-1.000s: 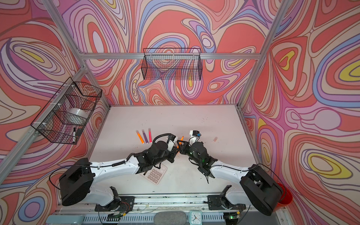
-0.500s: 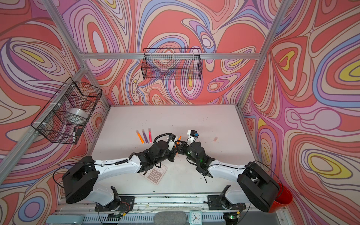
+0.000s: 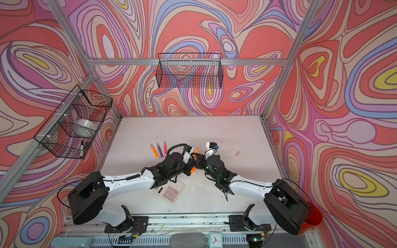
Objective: Insert the pens into the pen caps
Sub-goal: 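Move the right gripper over the loose translucent caps and lower toward one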
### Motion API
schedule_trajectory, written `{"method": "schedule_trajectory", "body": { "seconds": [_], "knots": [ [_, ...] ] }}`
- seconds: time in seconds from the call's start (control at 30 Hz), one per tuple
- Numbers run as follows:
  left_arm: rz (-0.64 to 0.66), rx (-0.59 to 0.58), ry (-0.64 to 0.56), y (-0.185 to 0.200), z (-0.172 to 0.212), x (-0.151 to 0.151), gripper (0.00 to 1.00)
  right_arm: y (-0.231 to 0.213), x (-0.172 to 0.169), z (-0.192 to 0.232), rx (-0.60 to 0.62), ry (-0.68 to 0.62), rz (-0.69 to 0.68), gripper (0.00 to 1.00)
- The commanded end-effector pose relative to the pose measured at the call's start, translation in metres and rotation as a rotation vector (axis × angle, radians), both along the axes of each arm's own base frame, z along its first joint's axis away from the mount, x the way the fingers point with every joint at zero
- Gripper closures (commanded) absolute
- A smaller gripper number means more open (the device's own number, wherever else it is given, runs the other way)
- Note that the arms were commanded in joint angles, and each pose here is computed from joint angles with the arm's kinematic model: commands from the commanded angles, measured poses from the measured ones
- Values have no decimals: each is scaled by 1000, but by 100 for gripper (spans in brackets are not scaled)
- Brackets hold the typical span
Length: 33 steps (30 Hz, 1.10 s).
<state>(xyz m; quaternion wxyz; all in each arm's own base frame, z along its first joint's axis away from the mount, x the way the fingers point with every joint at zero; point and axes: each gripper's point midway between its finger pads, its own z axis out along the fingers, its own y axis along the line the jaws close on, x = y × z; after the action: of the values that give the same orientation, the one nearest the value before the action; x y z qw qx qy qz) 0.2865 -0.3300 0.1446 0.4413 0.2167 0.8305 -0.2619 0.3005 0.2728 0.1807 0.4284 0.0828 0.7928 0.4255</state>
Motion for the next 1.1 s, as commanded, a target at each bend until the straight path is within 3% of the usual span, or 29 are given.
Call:
{"method": "schedule_trajectory", "body": {
  "seconds": [0.0, 0.13, 0.33, 0.43, 0.63, 0.83, 0.9, 1.07],
  "knots": [
    [53, -79, -32, 12, 21, 5, 100, -13, -9, -3, -73, 91, -45, 54],
    [39, -90, -22, 23, 23, -4, 100, -34, -25, 2, -91, 157, -78, 51],
    [-85, -115, 8, 21, 24, -31, 100, -104, -31, 19, -545, 134, -214, 50],
    [-112, -114, 22, 23, 22, -41, 100, -126, -23, 8, -662, 168, -219, 51],
    [-161, -111, 30, 25, 16, -58, 100, -154, 1, -58, -707, 318, -189, 63],
    [-202, -116, 55, 19, 19, -65, 100, -142, 7, -100, -734, 419, -101, 70],
    [-214, -125, 57, 18, 19, -67, 100, -140, 9, -110, -751, 453, -86, 77],
    [-226, -117, 63, 15, 17, -67, 100, -144, 12, -114, -770, 467, -107, 73]
  ]
}}
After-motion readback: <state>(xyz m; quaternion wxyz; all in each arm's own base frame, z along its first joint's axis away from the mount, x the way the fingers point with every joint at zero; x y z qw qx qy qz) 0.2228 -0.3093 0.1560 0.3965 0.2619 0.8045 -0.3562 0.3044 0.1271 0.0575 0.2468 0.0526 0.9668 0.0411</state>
